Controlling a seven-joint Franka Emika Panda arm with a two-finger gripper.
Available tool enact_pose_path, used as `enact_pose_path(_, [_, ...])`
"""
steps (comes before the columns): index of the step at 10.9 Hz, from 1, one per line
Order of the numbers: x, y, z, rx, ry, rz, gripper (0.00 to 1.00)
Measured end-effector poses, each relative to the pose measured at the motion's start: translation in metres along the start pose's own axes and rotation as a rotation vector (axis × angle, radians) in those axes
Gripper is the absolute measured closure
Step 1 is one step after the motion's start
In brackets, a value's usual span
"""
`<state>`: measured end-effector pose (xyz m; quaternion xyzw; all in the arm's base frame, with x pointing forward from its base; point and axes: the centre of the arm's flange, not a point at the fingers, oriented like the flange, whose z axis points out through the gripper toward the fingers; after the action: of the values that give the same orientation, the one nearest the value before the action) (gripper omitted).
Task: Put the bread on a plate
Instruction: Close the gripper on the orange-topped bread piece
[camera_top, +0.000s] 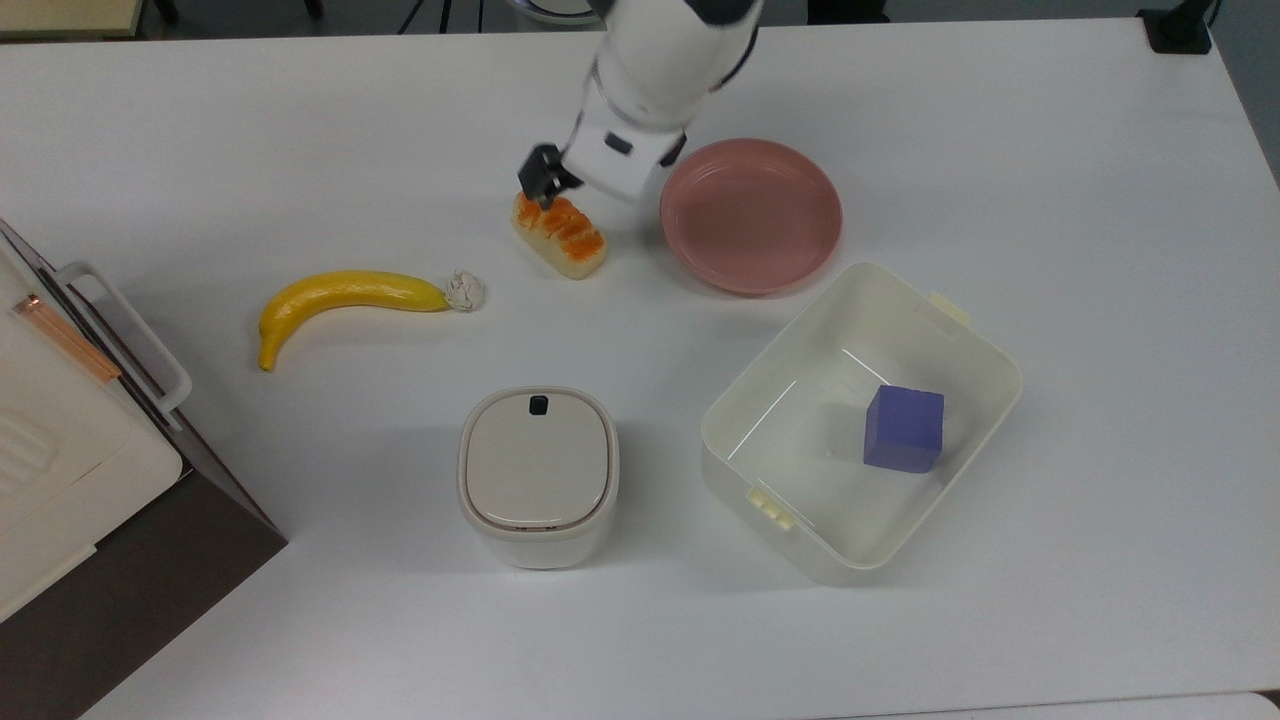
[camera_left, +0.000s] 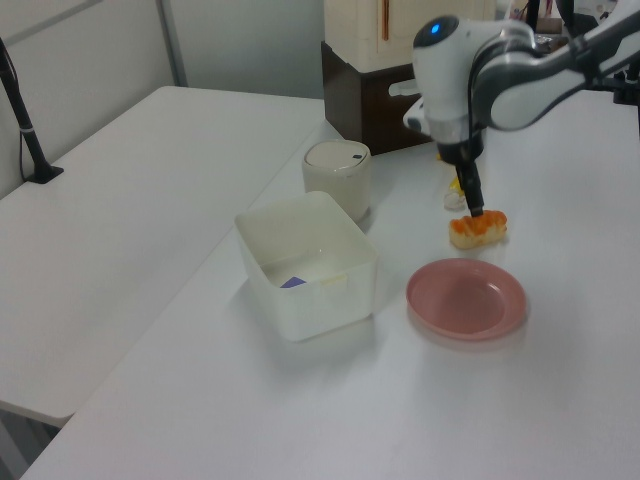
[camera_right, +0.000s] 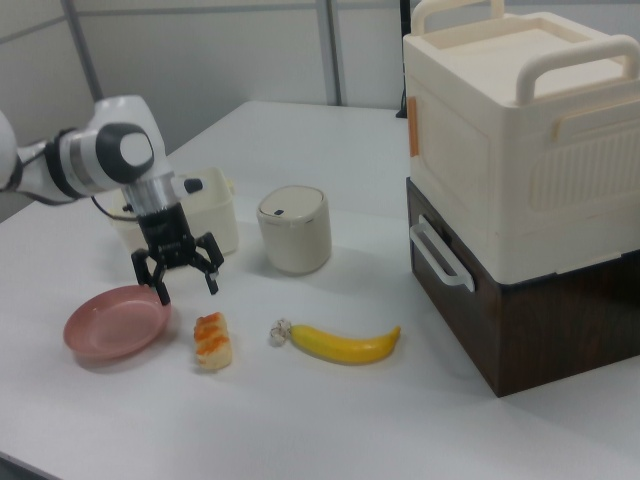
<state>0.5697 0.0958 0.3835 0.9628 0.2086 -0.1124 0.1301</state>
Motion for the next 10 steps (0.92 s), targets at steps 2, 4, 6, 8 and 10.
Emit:
enact_pose_path(2, [0.025, -0.016, 0.037, -0.046, -0.034, -0.04, 0.0])
enact_pose_path(4, [0.035, -0.019, 0.053, -0.061, -0.045, -0.054, 0.05])
enact_pose_path(6, [0.038, -0.015, 0.052, -0.069, -0.039, -0.05, 0.15])
enact_pose_path(8, [0.039, -0.011, 0.048, -0.07, -0.031, -0.042, 0.48])
enact_pose_path(10, [0.039, -0.009, 0.048, -0.071, -0.03, -0.036, 0.78])
